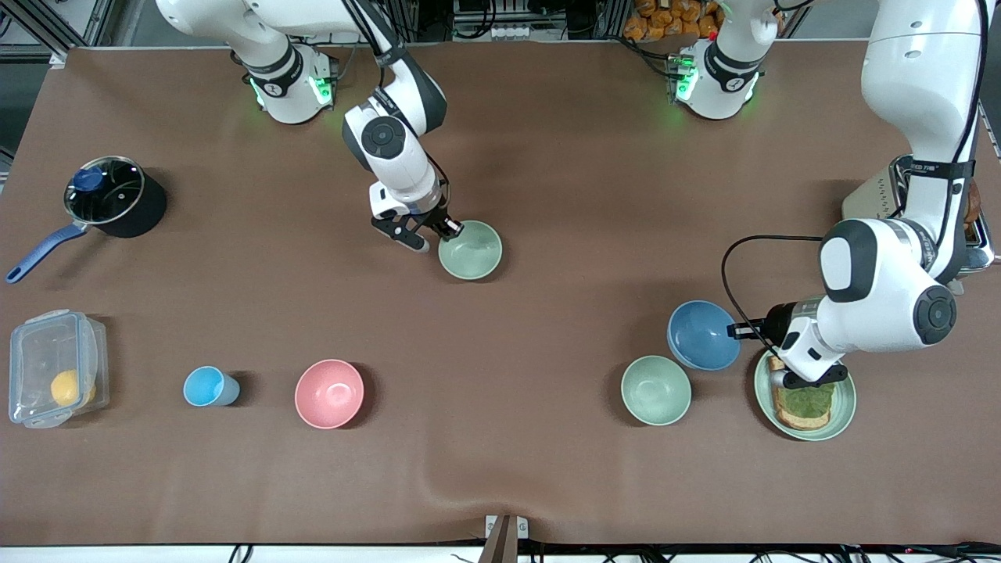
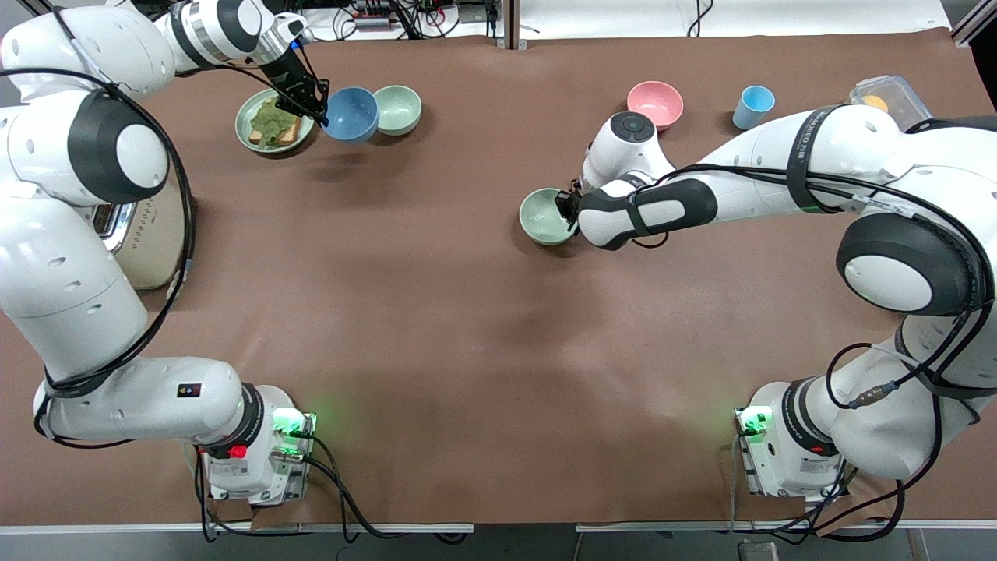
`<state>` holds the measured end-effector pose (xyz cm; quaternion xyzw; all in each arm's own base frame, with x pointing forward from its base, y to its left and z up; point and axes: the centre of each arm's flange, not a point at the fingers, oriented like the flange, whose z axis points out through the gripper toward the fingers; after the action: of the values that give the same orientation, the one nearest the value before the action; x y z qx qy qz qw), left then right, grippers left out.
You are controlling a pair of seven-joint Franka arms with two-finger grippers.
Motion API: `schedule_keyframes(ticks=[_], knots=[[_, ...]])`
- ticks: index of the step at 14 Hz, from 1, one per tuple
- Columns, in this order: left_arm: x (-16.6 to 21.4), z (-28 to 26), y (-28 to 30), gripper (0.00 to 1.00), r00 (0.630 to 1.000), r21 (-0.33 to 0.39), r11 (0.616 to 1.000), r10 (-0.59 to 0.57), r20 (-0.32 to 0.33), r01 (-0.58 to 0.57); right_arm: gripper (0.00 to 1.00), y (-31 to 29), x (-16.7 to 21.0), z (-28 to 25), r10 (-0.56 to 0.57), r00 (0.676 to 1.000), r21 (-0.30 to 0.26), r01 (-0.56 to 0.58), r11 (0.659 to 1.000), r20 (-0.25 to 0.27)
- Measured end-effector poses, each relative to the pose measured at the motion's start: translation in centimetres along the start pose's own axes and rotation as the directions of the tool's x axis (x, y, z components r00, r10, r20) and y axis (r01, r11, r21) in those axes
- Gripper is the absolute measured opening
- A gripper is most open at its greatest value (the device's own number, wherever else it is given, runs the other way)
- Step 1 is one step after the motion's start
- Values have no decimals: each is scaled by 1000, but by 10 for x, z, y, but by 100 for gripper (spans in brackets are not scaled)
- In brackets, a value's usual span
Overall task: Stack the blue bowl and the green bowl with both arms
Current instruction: 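Carry the green bowl with the right gripper while the left gripper carries the blue bowl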
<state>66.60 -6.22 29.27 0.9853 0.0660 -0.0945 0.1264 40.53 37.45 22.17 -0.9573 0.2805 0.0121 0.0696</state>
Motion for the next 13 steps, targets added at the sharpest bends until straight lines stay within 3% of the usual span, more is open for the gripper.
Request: schedule_keyframes(ticks=[3,8,10,13], knots=[[0,0,1,5,1000,0,1000,1,0,-1,53,0,4,-1,45,999,-16,-45,999,5],[-3,1,12,5,1000,-1,1000,-19,1,19,100,-16,34,-47,141,988,-126,-132,983,68],[-7,2,30,5,999,-10,999,-42,6,42,100,-12,65,-64,224,970,-127,-212,969,93],[-22,5,76,5,996,-31,995,-89,23,90,100,8,107,-63,389,906,-123,-373,920,166]])
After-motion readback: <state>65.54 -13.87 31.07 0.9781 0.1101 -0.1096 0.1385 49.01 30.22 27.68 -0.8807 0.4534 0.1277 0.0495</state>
